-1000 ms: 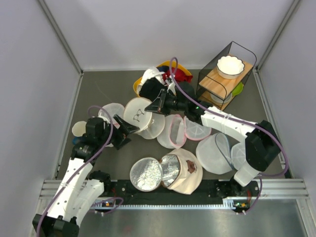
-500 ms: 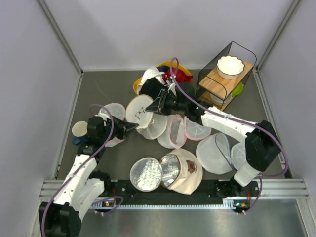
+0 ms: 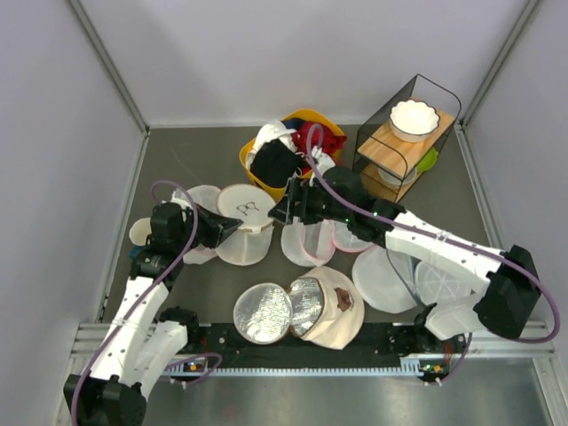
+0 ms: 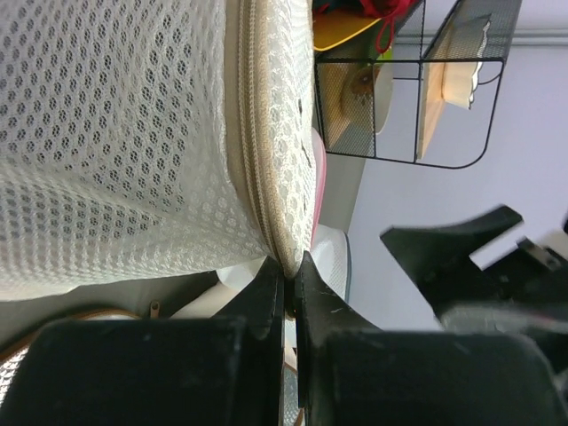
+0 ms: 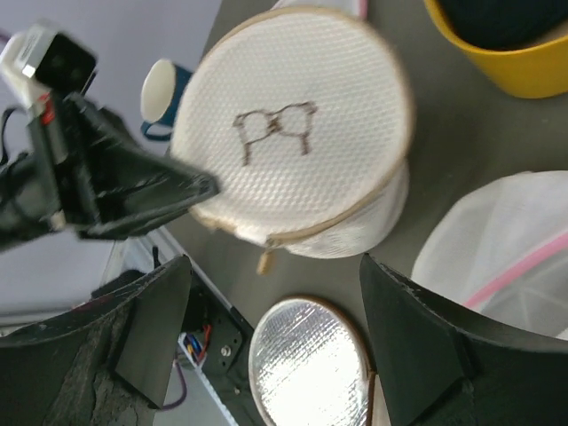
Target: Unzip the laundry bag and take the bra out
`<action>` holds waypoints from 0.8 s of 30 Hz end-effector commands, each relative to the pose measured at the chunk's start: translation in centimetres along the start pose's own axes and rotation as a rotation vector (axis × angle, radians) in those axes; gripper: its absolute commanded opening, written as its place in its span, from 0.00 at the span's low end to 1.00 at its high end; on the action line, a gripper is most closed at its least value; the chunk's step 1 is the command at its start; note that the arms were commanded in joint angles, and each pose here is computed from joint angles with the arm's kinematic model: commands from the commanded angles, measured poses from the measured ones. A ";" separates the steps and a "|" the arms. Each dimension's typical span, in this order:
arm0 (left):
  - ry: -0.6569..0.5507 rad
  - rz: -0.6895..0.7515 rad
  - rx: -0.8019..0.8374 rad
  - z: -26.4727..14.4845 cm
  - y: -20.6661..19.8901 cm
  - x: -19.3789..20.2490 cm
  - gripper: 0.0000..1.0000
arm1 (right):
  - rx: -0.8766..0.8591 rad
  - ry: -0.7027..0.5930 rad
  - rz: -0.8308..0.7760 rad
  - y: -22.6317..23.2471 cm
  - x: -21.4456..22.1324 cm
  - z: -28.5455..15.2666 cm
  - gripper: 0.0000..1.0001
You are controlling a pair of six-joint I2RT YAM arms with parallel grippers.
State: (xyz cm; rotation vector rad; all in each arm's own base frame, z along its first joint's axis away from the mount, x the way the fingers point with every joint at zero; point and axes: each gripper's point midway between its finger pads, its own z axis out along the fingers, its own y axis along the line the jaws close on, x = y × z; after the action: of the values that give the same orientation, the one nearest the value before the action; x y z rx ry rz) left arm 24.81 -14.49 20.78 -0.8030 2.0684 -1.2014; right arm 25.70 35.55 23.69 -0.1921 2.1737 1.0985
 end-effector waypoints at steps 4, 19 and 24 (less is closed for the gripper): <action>-0.016 -0.006 0.000 0.0 -0.8 -0.6 0.00 | -0.038 0.078 -0.209 3.5 3.5 0.5 0.66; -0.015 0.003 -0.004 -0.5 -1.1 -0.5 0.00 | -0.002 0.184 -0.263 4.5 6.7 2.6 0.50; -0.018 0.004 0.001 -0.6 -1.3 -0.5 0.00 | 0.015 0.194 -0.272 4.2 6.9 3.5 0.47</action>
State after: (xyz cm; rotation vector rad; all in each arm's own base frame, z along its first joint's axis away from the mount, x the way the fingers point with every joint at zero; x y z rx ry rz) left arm 24.57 -14.23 19.79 -0.8575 2.1198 -1.1627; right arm 19.97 40.74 19.01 -0.5769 2.2937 0.9369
